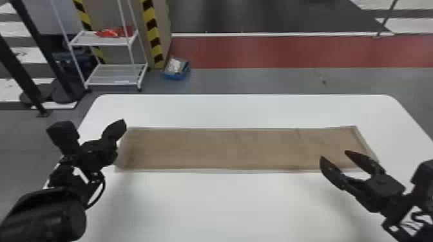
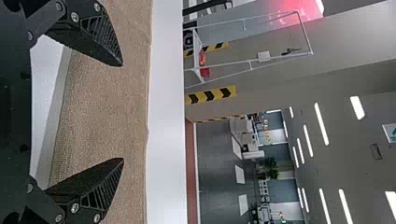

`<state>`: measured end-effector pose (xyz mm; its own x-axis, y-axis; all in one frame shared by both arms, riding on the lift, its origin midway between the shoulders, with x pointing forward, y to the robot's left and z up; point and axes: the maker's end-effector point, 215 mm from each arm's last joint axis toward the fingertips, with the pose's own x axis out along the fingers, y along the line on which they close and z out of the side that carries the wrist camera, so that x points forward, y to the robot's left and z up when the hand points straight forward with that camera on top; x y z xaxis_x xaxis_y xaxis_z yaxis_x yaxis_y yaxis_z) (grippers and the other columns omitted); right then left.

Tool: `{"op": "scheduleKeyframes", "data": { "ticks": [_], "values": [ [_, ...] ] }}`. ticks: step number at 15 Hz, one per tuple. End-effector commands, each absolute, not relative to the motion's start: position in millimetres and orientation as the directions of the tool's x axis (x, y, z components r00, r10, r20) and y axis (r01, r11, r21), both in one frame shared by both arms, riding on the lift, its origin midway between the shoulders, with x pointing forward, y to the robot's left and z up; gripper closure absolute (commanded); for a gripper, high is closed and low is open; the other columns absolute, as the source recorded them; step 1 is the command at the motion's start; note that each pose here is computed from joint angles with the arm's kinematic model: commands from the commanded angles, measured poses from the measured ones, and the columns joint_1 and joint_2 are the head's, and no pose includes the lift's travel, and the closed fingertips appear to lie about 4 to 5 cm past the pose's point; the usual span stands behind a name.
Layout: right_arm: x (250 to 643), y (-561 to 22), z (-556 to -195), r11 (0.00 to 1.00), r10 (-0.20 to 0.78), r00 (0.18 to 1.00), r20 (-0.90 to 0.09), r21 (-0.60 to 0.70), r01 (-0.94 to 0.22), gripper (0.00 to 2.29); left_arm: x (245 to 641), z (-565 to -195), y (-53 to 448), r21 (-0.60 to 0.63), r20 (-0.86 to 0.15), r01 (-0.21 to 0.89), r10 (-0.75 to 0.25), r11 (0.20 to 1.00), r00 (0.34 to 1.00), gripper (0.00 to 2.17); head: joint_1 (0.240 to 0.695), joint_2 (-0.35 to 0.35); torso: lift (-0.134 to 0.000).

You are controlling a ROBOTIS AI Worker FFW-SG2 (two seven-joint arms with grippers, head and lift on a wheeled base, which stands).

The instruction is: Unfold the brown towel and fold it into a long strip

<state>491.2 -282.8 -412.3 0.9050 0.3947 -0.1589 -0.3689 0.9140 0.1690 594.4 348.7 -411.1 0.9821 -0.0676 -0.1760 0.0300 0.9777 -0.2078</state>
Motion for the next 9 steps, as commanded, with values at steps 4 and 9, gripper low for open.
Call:
{"op": "scheduleKeyframes", "data": {
  "ticks": [4,9],
  "values": [
    [496.3,-277.8,-400.4,0.91,0.404,0.902,-0.151,0.169,-0.379,0.18,557.7,-348.2,347.7,-0.19,-0.03,0.03,-0.037,0.981,0.999,1.36,0.695,0.083,-0.113],
    [492.9,-259.3,-366.2,0.929,0.364,0.923,-0.127,0.122,-0.35,0.18,495.0,-284.6,298.5,-0.131,0.147,0.046,-0.027,0.99,0.989,0.04,0.695,0.06,-0.113]
  ]
}}
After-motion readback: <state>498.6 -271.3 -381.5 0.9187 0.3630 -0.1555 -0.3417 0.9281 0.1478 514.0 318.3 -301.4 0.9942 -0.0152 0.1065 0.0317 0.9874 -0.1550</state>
